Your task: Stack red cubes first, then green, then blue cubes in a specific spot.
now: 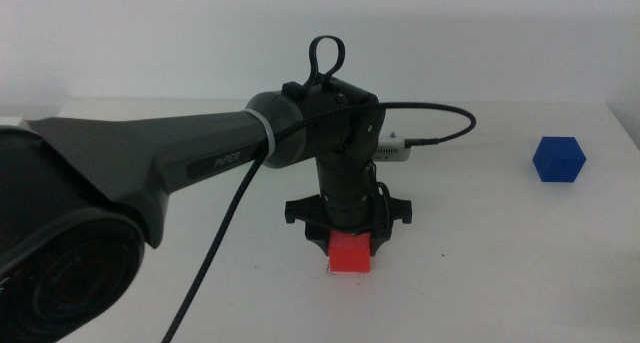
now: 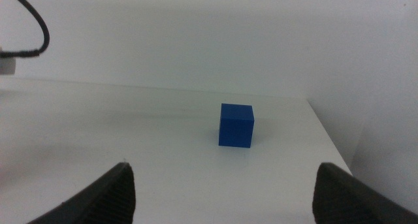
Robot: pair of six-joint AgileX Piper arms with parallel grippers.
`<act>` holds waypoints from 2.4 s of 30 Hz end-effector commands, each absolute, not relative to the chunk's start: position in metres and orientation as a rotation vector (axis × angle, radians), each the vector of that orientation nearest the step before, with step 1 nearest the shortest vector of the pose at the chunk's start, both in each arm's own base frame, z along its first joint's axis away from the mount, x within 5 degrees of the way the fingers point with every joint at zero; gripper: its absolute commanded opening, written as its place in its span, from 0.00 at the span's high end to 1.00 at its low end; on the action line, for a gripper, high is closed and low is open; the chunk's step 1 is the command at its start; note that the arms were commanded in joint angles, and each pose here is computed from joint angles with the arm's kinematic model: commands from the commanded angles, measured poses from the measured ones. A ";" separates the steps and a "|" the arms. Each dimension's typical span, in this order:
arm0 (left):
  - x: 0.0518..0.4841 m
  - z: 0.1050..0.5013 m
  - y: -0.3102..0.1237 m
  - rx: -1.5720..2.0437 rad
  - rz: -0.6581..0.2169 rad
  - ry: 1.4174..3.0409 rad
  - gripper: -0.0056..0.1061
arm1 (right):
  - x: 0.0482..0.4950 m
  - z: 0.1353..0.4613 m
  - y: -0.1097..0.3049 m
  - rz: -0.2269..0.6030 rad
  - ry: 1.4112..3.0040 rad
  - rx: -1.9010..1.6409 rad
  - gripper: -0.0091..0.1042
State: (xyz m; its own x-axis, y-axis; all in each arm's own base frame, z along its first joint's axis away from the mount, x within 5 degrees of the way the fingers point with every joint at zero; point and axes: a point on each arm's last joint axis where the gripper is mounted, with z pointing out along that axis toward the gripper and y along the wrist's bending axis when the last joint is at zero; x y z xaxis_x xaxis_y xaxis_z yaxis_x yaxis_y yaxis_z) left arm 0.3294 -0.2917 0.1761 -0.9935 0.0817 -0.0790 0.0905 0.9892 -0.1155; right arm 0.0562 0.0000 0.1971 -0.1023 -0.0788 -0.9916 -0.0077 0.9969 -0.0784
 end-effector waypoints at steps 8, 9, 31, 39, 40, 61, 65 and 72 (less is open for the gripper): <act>0.332 0.172 -0.294 0.126 -0.170 3.055 0.60 | 0.056 0.197 -0.001 -0.073 1.659 -0.063 0.10; 0.332 0.172 -0.294 0.126 -0.173 3.052 0.55 | 0.056 0.197 -0.001 -0.073 1.659 -0.063 0.10; 0.398 0.289 -0.187 0.118 -0.164 2.693 0.11 | 0.056 0.197 -0.001 -0.073 1.659 -0.063 0.10; 0.470 0.256 -0.156 0.200 -0.192 2.674 0.11 | 0.056 0.197 -0.001 -0.073 1.659 -0.063 0.10; 0.477 0.248 -0.155 0.202 -0.213 2.683 0.11 | 0.056 0.197 -0.001 -0.073 1.659 -0.063 0.10; 0.506 0.178 -0.155 0.114 -0.335 2.770 0.71 | 0.056 0.197 -0.001 -0.073 1.659 -0.063 0.10; 0.485 0.214 -0.165 0.179 -0.345 2.818 0.85 | 0.056 0.197 -0.001 -0.073 1.659 -0.063 0.10; 0.380 0.295 -0.231 0.027 -0.057 2.682 0.85 | 0.056 0.197 -0.001 -0.073 1.659 -0.063 0.10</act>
